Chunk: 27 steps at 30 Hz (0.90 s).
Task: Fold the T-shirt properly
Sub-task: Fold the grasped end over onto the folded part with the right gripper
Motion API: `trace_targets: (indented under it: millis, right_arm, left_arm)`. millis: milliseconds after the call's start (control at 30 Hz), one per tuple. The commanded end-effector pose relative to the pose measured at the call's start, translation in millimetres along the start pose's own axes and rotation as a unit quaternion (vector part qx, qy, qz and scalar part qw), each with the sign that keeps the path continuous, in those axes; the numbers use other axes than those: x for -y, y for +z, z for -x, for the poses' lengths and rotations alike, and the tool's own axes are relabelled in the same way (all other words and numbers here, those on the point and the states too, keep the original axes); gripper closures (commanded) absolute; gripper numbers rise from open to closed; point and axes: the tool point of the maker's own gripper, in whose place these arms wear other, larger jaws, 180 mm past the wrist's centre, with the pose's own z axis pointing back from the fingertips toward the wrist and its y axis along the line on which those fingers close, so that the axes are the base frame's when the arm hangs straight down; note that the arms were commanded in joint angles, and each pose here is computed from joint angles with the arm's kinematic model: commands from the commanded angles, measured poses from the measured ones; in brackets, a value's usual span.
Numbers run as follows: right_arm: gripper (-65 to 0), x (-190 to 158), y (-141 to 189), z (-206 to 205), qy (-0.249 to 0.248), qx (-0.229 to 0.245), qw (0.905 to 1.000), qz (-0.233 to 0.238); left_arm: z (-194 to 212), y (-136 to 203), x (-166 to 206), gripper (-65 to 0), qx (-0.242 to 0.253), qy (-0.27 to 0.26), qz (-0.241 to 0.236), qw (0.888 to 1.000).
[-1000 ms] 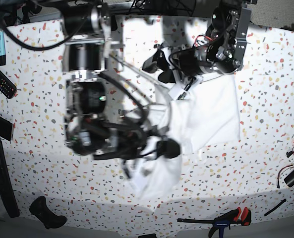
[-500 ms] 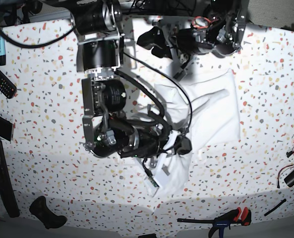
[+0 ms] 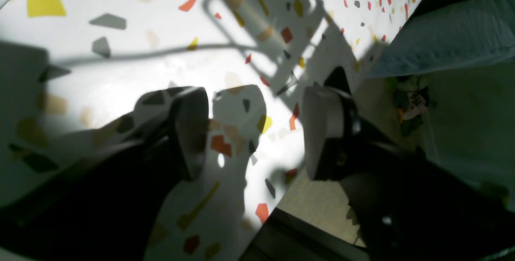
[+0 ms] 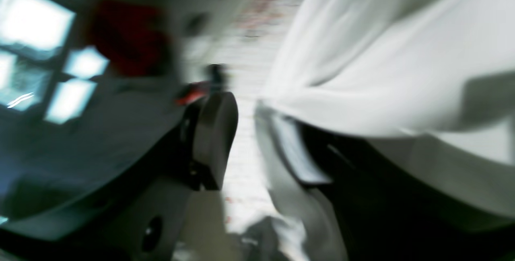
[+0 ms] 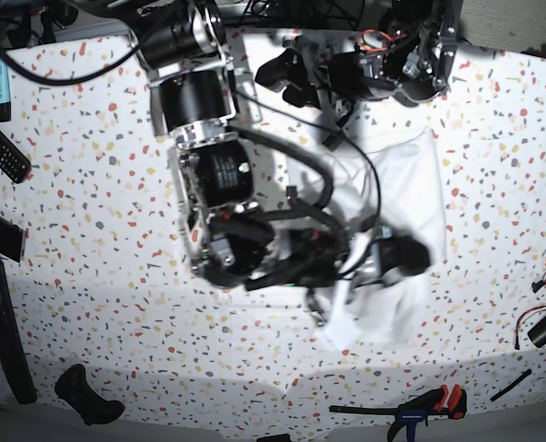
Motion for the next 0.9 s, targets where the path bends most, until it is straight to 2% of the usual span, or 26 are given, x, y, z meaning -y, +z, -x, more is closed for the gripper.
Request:
trace_targets:
  millis: [0,167,367,433,500,600,700,767,867]
  right_arm:
    - [-27.4,-17.5,-4.7,-23.3,0.018,0.03,0.9989,-0.031]
    - [-27.4,-36.7,-20.7,-7.8,0.037,-0.005,0.9974,-0.061]
    - [-27.4,-32.2,-18.0,-17.7,0.038,0.018,0.9978,-0.052]
    - [-27.4,-20.1,-14.4,-24.0,0.046,0.032,0.9981,-0.024]
    - [-27.4,0.0,-7.8,-35.4,0.065,0.06,0.9957,0.027]
    - [-27.4,34.0,9.4,-53.0,0.108,0.096,0.9828,0.116]
    - [-27.4,63.9,29.4,-61.3,0.144,0.091,0.9664,0.192]
    - [-27.4,76.9,39.7,-72.1,0.148,0.102,0.9581,0.223]
    - [-27.4,89.8,46.9,-86.5,0.139,0.117,0.9543,0.237]
  left_arm:
    - [-11.0,1.6,5.5,-35.0,0.019,-0.008,0.008,1.0]
    - [-10.3,1.6,5.5,-35.0,0.017,-0.008,0.008,1.0]
    - [-10.4,1.6,5.5,-35.0,0.017,-0.008,0.008,1.0]
    - [-10.4,1.6,5.5,-35.0,0.017,-0.008,0.008,1.0]
    - [-11.4,1.7,6.8,-35.0,0.02,-0.006,0.011,1.0]
    - [-20.1,3.7,17.1,-35.0,0.04,0.004,0.037,0.999]
    - [-27.2,11.1,43.6,-35.0,0.046,0.022,0.098,0.994]
    - [-33.9,18.6,60.9,-35.0,0.059,0.021,0.131,0.989]
    - [-44.9,26.8,70.2,-35.0,0.074,-0.003,0.132,0.988]
